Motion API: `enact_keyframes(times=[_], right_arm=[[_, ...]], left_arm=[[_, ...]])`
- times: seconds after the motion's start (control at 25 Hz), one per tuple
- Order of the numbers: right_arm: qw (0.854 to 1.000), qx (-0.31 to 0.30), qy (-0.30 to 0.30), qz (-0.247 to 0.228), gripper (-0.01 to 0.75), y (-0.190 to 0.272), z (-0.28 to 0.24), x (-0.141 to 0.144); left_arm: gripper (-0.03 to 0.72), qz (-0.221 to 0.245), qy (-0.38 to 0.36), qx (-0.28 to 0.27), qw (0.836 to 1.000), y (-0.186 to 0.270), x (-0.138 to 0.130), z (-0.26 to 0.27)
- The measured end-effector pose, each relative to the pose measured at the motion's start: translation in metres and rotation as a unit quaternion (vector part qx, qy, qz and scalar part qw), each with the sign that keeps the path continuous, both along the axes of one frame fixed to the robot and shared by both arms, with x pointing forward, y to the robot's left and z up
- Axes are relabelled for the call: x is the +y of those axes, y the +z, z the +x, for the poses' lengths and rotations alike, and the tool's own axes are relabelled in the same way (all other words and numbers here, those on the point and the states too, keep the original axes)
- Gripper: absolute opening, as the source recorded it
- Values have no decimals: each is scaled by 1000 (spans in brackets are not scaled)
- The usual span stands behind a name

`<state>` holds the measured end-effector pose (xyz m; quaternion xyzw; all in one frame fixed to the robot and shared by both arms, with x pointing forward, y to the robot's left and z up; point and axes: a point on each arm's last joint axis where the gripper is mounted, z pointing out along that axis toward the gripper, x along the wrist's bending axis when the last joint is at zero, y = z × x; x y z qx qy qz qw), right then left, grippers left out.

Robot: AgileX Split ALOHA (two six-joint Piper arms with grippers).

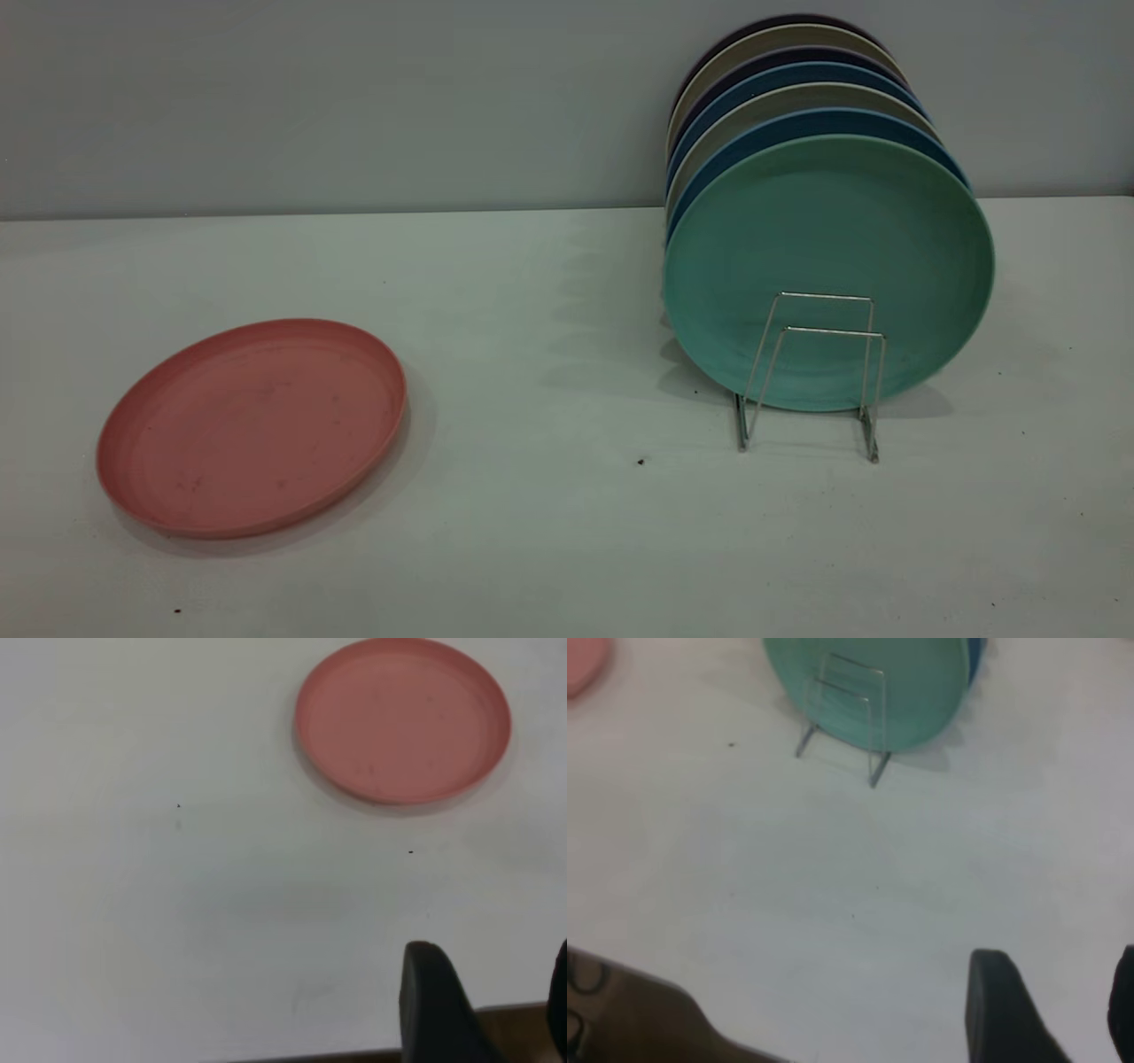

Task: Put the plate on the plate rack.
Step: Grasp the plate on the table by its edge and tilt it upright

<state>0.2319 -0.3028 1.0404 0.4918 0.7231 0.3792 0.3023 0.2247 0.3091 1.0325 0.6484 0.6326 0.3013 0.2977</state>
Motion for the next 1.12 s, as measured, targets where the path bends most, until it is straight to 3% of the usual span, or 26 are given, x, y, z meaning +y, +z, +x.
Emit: enact_keyframes(times=[0.16, 0.32, 0.56, 1.12], right_arm=[[1000, 6, 4, -13, 312, 16, 13, 3], [1000, 8, 8, -19, 312, 39, 38, 11], [999, 28, 9, -33, 312, 63, 81, 26], [992, 123, 21, -7, 312, 43, 151, 60]], left_arm=[[350, 0, 45, 50, 998, 1, 4, 15], [350, 37, 78, 99, 991, 4, 10, 38], [350, 55, 91, 84, 991, 10, 9, 87], [350, 56, 82, 175, 979, -27, -6, 217]])
